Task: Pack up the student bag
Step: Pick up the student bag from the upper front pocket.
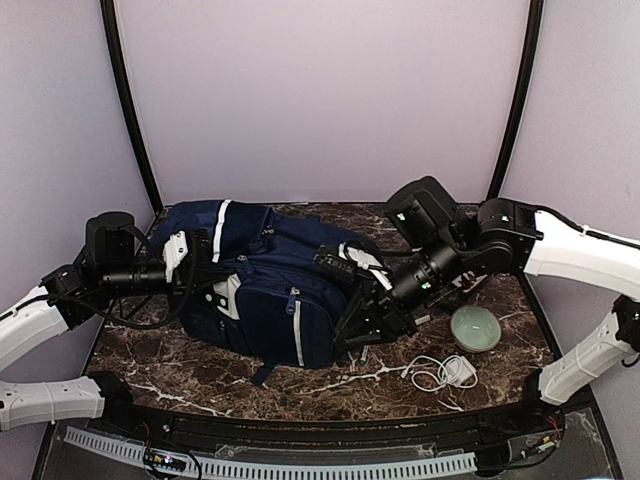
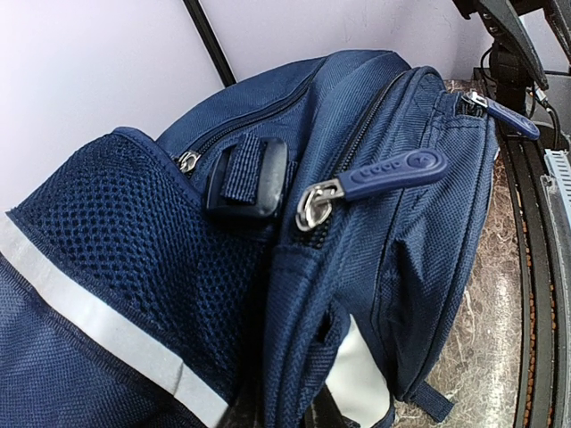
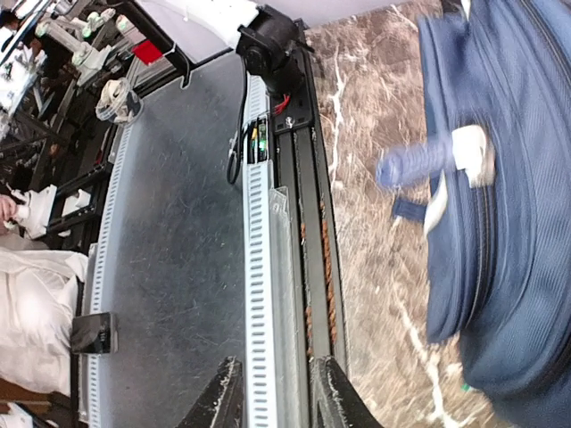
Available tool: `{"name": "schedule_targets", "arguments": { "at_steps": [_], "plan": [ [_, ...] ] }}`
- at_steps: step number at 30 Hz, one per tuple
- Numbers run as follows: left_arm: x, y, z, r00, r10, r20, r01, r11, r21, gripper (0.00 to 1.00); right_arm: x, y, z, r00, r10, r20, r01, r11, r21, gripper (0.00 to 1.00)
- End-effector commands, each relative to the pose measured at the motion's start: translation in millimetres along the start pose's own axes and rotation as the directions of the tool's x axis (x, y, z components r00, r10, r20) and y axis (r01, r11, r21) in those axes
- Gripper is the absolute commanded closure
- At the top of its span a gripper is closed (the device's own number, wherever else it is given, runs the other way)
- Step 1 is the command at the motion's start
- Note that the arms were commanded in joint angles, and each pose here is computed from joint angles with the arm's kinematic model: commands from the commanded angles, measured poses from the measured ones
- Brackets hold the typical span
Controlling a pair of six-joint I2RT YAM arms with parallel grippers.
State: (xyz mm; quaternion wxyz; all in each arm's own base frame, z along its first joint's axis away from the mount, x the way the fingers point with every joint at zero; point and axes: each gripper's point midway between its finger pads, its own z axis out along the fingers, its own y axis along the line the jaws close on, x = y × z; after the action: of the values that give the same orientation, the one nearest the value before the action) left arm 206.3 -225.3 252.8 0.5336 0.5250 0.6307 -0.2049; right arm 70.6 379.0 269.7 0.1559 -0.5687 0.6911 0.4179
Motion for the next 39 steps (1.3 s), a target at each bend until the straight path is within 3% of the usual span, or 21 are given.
{"name": "schedule_targets", "arguments": {
  "at_steps": [1,4,7,12,15,18,21,23,26,28,32,35,37,39],
  "plan": [
    [-11.0,-6.6,0.1,0.997,-0.044,0.062,0.041,0.998,0.039,1.0,-10.5,-3.2,-11.6,0.994,0.05,0.1,-0.056,0.997,0.057,0.69],
    [-9.8,-6.7,0.7,0.997,-0.046,0.058,0.044,0.998,0.039,1.0,-44.4,-35.6,-24.7,0.951,0.163,0.263,-0.223,0.95,0.218,0.7],
    [-9.4,-5.5,0.6,0.997,-0.047,0.054,0.045,0.998,0.032,1.0,-65.6,-60.0,-27.6,0.874,0.283,0.396,-0.419,0.851,0.317,0.72],
    [-8.2,-2.3,0.2,0.997,-0.051,0.05,0.05,0.999,0.012,1.0,-86.9,-31.2,-30.5,0.818,0.128,0.561,-0.478,0.695,0.537,0.73],
    [-8.7,-1.1,0.4,0.997,-0.056,0.048,0.055,0.998,0.008,1.0,-92.2,-11.6,-19.0,0.884,-0.091,0.459,-0.315,0.608,0.729,0.66],
    [-10.9,-2.4,-0.5,0.997,-0.056,0.058,0.055,0.998,0.015,1.0,-83.4,0.1,4.6,0.935,-0.322,0.147,0.009,0.437,0.899,0.58],
    [-13.1,-3.0,-2.2,0.996,-0.052,0.067,0.051,0.999,0.016,1.0,-67.9,-0.9,31.1,0.886,-0.445,-0.131,0.286,0.301,0.91,0.49],
    [-13.2,-2.8,-3.3,0.996,-0.051,0.068,0.05,0.999,0.011,1.0,-68.2,-3.1,37.2,0.844,-0.495,-0.207,0.364,0.245,0.899,0.48],
    [-12.2,-2.8,-3.6,0.997,-0.05,0.066,0.05,0.999,0.008,1.0,-77.6,-4.3,32.7,0.789,-0.571,-0.225,0.391,0.186,0.901,0.47],
    [-12.2,-2.7,-3.7,0.997,-0.051,0.065,0.051,0.999,0.008,1.0,-82.6,-6.7,22.7,0.796,-0.586,-0.151,0.323,0.199,0.925,0.47],
    [-9.9,-1.0,-3.0,0.997,-0.053,0.057,0.053,0.999,-0.003,1.0,-78.8,-6.8,6.6,0.752,-0.642,-0.148,0.35,0.199,0.915,0.46],
    [-9.1,-0.6,-1.6,0.997,-0.054,0.053,0.054,0.999,-0.002,1.0,-58.1,-16.7,8.1,0.696,-0.69,-0.2,0.434,0.181,0.883,0.44],
    [-8.4,-0.7,-0.7,0.997,-0.06,0.047,0.06,0.998,0.002,1.0,-48.7,-17.3,8.2,0.621,-0.751,-0.223,0.497,0.157,0.853,0.41],
    [-8.0,-0.8,-0.9,0.997,-0.064,0.041,0.063,0.998,0.004,1.0,-48.2,-22.2,-5.2,0.607,-0.773,-0.185,0.448,0.14,0.883,0.41]
  ]
}}
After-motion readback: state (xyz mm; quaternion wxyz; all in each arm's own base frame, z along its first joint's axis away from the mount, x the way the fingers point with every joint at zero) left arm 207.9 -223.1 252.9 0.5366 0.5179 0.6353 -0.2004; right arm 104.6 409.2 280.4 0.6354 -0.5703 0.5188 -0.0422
